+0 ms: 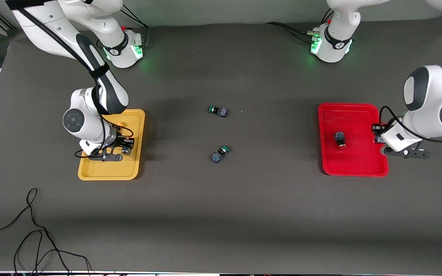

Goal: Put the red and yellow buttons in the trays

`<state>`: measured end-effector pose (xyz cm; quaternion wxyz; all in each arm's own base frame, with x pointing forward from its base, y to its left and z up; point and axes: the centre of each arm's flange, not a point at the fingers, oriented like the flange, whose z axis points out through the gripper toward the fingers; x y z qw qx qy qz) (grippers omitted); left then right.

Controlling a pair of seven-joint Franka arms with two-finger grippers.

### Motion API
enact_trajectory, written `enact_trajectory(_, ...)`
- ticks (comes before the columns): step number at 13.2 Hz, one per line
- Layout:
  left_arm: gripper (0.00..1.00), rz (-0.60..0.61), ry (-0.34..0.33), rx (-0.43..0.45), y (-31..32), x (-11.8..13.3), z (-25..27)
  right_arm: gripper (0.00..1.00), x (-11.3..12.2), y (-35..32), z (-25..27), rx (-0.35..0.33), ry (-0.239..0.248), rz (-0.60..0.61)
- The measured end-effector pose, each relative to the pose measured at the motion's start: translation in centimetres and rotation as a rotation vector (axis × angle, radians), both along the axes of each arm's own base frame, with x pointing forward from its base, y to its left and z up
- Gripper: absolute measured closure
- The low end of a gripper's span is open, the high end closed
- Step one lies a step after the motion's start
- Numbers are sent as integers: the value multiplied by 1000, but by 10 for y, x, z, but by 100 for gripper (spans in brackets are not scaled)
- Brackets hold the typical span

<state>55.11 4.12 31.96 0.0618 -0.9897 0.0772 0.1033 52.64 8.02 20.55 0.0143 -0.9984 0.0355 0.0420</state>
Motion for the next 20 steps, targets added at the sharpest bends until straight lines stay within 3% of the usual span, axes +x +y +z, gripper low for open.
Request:
enact_trajectory(3,60,-26,-26,-8,20,-20,-83,21,15,2,28,9,-31,-2)
enact_trajectory(4,59,-26,-22,-15,22,-22,-98,10,21,2,48,12,-19,-1)
enact_trajectory(5,52,-28,-15,-18,21,-22,-104,0,26,3,78,16,1,1)
enact_trajectory(7,31,-33,-19,-17,19,-19,-99,0,34,1,163,31,-8,3)
enact_trajectory(9,7,-22,7,1,23,-10,-78,0,22,-9,238,46,-61,-3)
enact_trajectory(10,0,-13,22,15,26,-3,-57,0,10,-12,267,51,-74,-4)
enact_trajectory(12,0,9,30,36,31,11,-2,0,-17,-22,319,61,-97,0)
enact_trajectory(15,0,20,-4,-23,28,16,82,0,-59,-44,379,75,-131,-2)
enact_trajectory(17,0,35,-22,-66,23,6,132,0,-68,-50,400,70,-170,12)
enact_trajectory(20,0,54,-53,-113,13,-8,201,0,-61,-51,396,18,-123,47)
